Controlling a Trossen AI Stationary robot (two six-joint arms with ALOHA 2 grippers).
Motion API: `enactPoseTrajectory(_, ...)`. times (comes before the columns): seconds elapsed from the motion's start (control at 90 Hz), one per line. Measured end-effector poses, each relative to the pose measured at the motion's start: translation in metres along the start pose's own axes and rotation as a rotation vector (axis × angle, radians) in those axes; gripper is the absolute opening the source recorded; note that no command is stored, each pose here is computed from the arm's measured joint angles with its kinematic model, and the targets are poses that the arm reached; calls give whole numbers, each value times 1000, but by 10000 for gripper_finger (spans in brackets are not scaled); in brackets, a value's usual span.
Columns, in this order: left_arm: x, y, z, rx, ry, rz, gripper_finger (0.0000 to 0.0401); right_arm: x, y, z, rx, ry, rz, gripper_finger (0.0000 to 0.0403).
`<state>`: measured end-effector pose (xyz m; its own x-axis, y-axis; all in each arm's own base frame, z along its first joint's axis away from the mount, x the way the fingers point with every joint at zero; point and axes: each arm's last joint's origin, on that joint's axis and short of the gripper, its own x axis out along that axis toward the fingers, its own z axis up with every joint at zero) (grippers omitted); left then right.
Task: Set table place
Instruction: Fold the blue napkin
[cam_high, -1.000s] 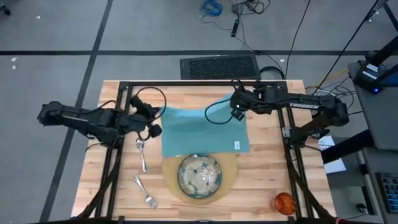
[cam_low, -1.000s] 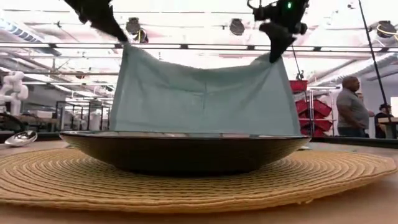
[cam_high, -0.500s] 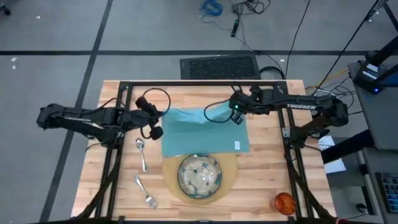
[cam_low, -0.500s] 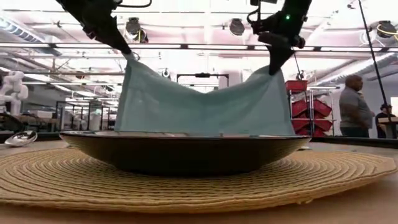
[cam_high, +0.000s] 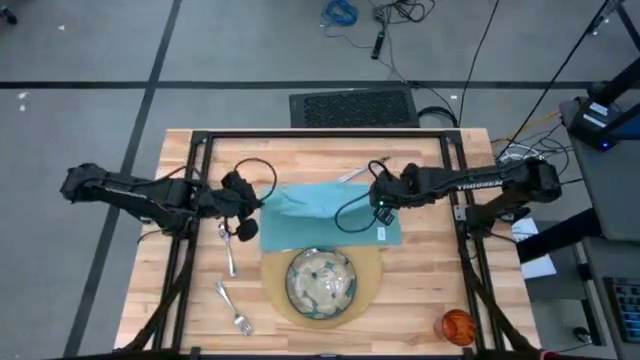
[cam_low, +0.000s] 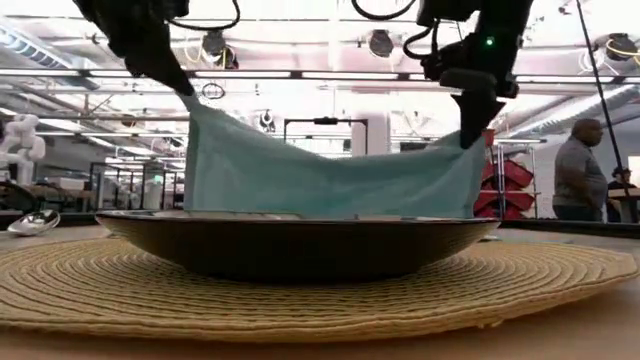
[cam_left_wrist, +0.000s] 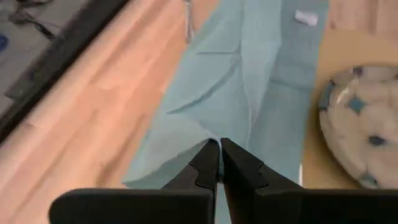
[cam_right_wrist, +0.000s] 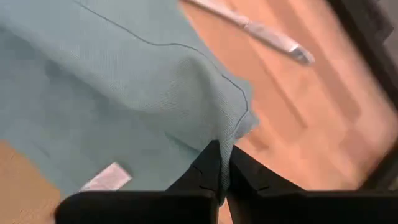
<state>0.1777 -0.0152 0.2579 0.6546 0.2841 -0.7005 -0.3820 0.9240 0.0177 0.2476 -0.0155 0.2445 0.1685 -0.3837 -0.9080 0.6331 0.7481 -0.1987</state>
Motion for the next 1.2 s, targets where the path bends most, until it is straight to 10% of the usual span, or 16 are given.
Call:
enactPoseTrajectory(0.744,32,-12,-20,-37,-27,-69,0,17,24,-29,55,6,85,0)
enactPoseTrajectory(0.956,6,-11,24,9,-262,-95,0,-19,15,7,7,-115,57,0)
enactPoseTrajectory(1.2,-89,16,102,90,-557,-33,0,-121,-34,68,-14,-344,-5,0)
